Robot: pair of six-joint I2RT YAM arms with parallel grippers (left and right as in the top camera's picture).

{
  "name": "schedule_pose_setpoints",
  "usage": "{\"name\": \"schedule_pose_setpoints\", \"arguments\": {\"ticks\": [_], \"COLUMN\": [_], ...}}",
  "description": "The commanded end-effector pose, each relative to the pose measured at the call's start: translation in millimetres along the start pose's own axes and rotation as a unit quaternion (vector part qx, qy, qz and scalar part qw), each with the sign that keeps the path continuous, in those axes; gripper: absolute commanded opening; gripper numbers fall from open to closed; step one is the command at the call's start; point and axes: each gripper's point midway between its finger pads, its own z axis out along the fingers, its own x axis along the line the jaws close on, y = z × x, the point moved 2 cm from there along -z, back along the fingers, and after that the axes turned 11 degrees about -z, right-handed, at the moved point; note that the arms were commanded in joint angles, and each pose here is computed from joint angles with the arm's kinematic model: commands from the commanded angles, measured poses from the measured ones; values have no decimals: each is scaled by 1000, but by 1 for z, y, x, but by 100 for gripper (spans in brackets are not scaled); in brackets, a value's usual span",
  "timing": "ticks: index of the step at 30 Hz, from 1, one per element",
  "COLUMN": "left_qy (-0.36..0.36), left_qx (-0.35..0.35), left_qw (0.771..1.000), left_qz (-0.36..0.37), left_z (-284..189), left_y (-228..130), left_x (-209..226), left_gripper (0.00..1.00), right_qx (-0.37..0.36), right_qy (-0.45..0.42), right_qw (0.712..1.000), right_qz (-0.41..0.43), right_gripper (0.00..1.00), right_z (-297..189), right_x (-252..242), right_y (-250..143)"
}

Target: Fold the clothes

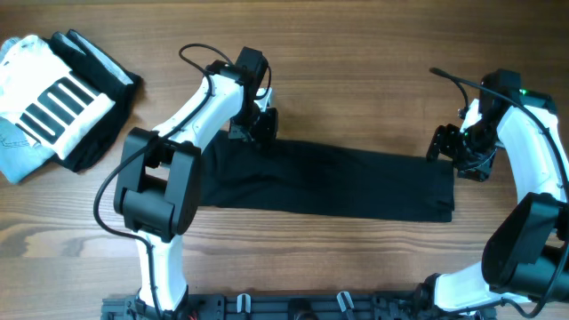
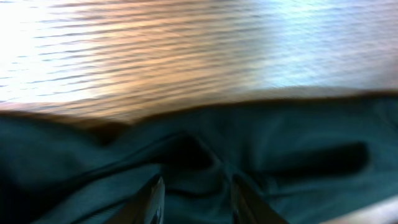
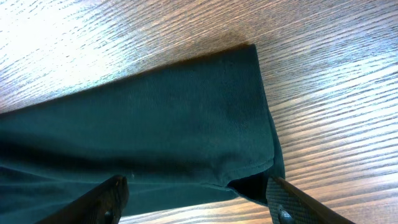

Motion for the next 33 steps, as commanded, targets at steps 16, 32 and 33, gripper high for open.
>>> {"name": "schedule_pose_setpoints", "arguments": {"ticks": [16, 32, 33], "left_qy": [54, 70, 82], "left_qx": [12, 17, -1], "left_qw": [998, 996, 995], "left_qz": [-22, 61, 60], "left_z": [-34, -47, -49], "left_y": [-29, -99, -91], "left_x": [-3, -30, -25], "left_gripper": [4, 67, 66], "right_qx": [0, 4, 5], "right_qy": [0, -3, -3], "right_qw": [1000, 1000, 1000], "right_qz": [-20, -20, -20], "right_gripper": [76, 76, 76], "right_z": [1, 1, 1], "right_x": [-2, -3, -3], "right_y": [-1, -3, -3]}}
